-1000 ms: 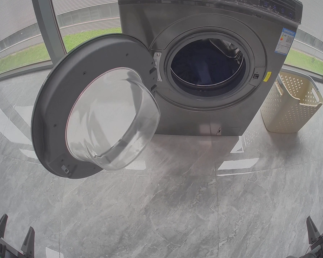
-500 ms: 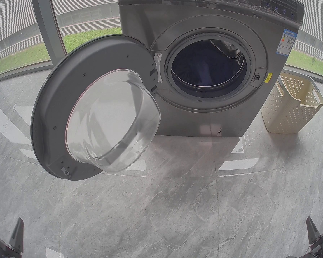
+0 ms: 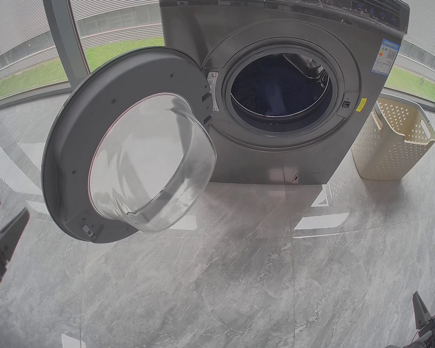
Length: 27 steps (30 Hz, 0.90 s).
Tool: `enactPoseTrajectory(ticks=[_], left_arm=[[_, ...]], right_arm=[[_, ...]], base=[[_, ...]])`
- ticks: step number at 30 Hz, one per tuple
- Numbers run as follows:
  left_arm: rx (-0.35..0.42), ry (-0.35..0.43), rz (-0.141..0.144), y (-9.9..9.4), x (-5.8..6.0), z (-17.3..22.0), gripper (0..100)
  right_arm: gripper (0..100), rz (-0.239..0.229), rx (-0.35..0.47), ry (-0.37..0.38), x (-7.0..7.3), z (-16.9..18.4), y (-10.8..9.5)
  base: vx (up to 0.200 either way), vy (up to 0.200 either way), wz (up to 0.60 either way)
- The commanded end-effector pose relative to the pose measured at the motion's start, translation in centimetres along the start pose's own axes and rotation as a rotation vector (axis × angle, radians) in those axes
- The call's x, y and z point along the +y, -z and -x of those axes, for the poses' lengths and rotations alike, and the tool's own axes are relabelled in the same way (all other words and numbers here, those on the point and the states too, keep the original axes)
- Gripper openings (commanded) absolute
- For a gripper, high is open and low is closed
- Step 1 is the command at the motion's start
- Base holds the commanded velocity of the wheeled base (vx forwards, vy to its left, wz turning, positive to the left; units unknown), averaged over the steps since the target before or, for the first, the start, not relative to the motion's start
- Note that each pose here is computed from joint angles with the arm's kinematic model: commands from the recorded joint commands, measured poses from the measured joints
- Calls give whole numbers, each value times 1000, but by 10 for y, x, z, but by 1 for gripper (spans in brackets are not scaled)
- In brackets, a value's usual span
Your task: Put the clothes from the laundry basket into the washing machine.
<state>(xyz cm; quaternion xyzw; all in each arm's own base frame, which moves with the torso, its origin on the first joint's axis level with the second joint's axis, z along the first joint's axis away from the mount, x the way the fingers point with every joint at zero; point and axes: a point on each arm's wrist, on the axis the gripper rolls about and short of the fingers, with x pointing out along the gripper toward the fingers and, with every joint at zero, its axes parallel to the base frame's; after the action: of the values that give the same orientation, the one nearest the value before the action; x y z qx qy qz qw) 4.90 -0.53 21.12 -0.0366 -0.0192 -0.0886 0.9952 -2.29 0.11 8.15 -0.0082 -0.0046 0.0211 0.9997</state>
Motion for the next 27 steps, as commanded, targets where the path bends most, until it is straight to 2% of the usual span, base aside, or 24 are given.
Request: enactPoseTrajectory(ticks=[1,8,15,22,23,26,27], left_arm=[[118,82,31,-17,8,-97,100],[133,83,32,-20,9,-115,100],[114,111,26,-22,7,-119,100],[155,242,35,-10,-5,-114,100],[155,242,35,-10,-5,-114,100],[147,370,38,-4,-16,-96,100],[147,370,38,-4,-16,-96,100]], right_arm=[[100,1,1,1,0,0,5],[100,1,1,1,0,0,5],[100,1,1,1,0,0,5],[100,1,1,1,0,0,5],[100,1,1,1,0,0,5],[100,1,1,1,0,0,5],[100,1,1,1,0,0,5]], base=[[0,0,0],[0,0,0],[0,0,0],[0,0,0],[0,0,0],[0,0,0],[0,0,0]])
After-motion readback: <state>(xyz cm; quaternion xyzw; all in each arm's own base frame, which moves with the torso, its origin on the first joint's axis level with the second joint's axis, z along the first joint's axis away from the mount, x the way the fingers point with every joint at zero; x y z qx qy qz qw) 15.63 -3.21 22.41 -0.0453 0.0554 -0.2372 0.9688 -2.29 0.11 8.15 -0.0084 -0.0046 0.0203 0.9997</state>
